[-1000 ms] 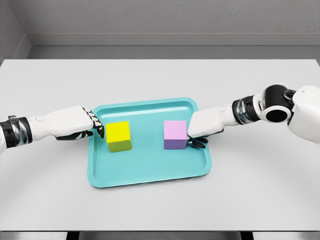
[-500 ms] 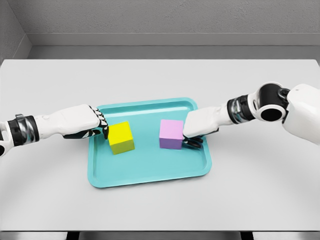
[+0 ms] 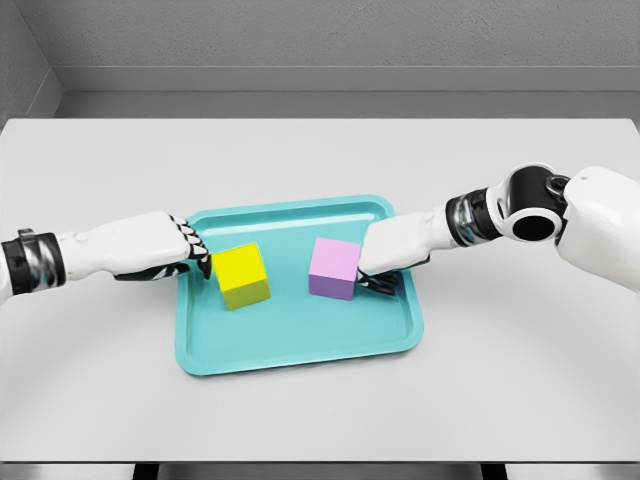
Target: Push two cubes
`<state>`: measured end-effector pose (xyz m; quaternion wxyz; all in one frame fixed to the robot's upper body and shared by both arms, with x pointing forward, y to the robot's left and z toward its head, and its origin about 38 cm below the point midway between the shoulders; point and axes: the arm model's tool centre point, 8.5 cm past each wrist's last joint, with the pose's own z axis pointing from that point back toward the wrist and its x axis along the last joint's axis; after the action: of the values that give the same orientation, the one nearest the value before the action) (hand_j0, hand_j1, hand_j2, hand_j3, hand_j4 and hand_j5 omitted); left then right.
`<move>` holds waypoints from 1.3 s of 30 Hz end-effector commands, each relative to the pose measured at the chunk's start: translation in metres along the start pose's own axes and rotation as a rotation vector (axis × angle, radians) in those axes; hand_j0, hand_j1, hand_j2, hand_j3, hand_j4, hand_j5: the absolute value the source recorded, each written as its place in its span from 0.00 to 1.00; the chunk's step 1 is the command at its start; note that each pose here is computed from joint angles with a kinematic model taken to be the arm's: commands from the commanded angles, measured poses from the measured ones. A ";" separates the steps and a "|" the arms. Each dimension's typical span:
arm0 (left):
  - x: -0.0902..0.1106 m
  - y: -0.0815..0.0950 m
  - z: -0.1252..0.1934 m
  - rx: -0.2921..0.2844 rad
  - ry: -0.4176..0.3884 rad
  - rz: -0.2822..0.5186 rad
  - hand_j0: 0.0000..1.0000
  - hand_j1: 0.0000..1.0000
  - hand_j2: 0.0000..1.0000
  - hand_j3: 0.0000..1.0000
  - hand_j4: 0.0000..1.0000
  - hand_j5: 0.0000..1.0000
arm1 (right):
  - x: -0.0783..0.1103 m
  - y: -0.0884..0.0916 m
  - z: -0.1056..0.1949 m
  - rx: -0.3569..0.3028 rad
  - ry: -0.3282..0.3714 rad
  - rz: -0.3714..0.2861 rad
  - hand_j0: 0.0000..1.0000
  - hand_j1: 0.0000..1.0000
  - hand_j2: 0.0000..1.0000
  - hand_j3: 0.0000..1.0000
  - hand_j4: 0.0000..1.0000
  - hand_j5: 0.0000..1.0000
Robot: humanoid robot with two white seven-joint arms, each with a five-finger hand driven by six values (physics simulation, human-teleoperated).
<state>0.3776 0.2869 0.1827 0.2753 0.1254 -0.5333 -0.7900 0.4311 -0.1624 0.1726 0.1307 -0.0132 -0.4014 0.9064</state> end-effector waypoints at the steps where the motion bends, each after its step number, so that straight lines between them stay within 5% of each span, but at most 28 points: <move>1: -0.001 0.001 0.003 0.001 0.003 0.000 0.51 0.51 0.51 0.51 0.51 0.51 | 0.000 0.000 -0.002 -0.002 -0.001 -0.005 0.13 0.13 0.13 0.13 0.13 0.13; 9: 0.007 0.000 0.001 0.000 -0.016 -0.005 0.51 0.51 0.51 0.51 0.51 0.51 | 0.001 -0.005 -0.005 -0.006 -0.007 0.000 0.13 0.13 0.13 0.13 0.13 0.13; 30: 0.003 -0.005 -0.014 0.020 -0.017 0.030 0.51 0.51 0.51 0.51 0.51 0.51 | -0.035 0.017 -0.011 0.038 0.077 -0.099 0.13 0.13 0.13 0.13 0.13 0.13; 39: 0.005 -0.002 -0.009 0.017 -0.018 0.018 0.51 0.51 0.51 0.51 0.51 0.51 | -0.037 0.009 -0.013 0.033 0.080 -0.090 0.13 0.13 0.13 0.13 0.13 0.13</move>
<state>0.3790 0.2771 0.1754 0.2877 0.1126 -0.5499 -0.7760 0.4600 -0.1590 0.1613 0.2205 0.0267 -0.4151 0.8823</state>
